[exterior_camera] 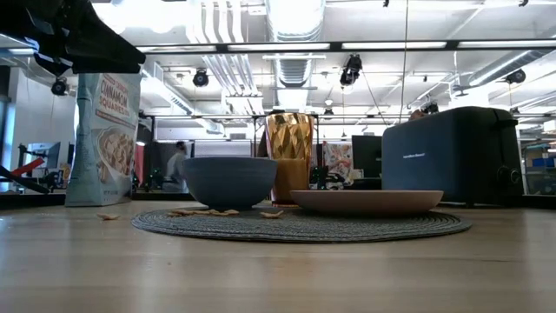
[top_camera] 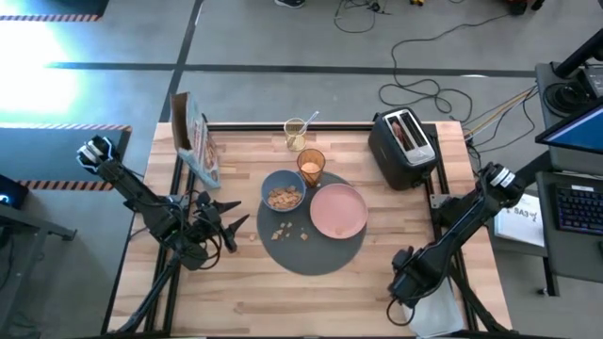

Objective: Arrange a breakfast setting
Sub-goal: Put the red apple on the gray table placemat

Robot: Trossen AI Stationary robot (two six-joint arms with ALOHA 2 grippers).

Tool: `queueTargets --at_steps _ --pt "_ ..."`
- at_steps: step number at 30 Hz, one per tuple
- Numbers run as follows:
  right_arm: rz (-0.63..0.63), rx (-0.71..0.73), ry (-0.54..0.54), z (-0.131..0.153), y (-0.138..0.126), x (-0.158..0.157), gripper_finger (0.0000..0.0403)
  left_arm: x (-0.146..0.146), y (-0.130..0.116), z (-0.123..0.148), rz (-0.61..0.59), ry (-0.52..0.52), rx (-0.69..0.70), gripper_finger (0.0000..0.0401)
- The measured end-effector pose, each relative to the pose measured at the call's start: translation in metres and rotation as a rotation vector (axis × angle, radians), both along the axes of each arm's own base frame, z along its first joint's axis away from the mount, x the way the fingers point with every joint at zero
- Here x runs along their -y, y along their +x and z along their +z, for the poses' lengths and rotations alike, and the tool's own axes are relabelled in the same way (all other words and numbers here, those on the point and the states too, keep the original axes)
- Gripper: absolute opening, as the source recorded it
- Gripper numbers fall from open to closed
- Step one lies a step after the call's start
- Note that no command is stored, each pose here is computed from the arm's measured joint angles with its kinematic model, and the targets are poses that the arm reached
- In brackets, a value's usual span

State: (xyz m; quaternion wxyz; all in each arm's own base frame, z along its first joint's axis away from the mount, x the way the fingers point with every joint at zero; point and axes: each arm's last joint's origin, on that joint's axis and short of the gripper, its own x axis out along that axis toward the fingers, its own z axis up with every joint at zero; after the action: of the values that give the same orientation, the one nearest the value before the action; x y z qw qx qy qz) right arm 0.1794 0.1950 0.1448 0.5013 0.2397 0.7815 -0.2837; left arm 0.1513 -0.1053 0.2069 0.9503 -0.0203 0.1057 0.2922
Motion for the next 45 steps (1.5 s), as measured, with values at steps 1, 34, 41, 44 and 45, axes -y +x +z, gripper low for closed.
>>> queueTargets --at_steps 1,34,41,44,45 --pt "0.005 0.008 0.002 0.001 0.001 -0.001 0.0158 0.000 0.000 0.000 0.000 0.000 0.000 0.0200" --pt "0.059 1.185 -0.348 0.177 0.038 0.035 0.0146 0.000 0.000 0.001 -0.004 0.024 -0.012 0.0200" --pt "0.134 1.015 -0.592 0.131 0.094 0.059 0.0146 0.002 0.002 0.007 -0.005 0.017 -0.002 0.0200" --pt "0.145 0.921 -0.628 0.111 0.112 0.071 0.0146 0.003 0.003 0.011 -0.009 0.022 -0.001 0.0200" --pt "0.144 0.898 -0.633 0.106 0.116 0.075 0.0146 0.003 0.004 0.013 -0.010 0.024 -0.001 0.0200"
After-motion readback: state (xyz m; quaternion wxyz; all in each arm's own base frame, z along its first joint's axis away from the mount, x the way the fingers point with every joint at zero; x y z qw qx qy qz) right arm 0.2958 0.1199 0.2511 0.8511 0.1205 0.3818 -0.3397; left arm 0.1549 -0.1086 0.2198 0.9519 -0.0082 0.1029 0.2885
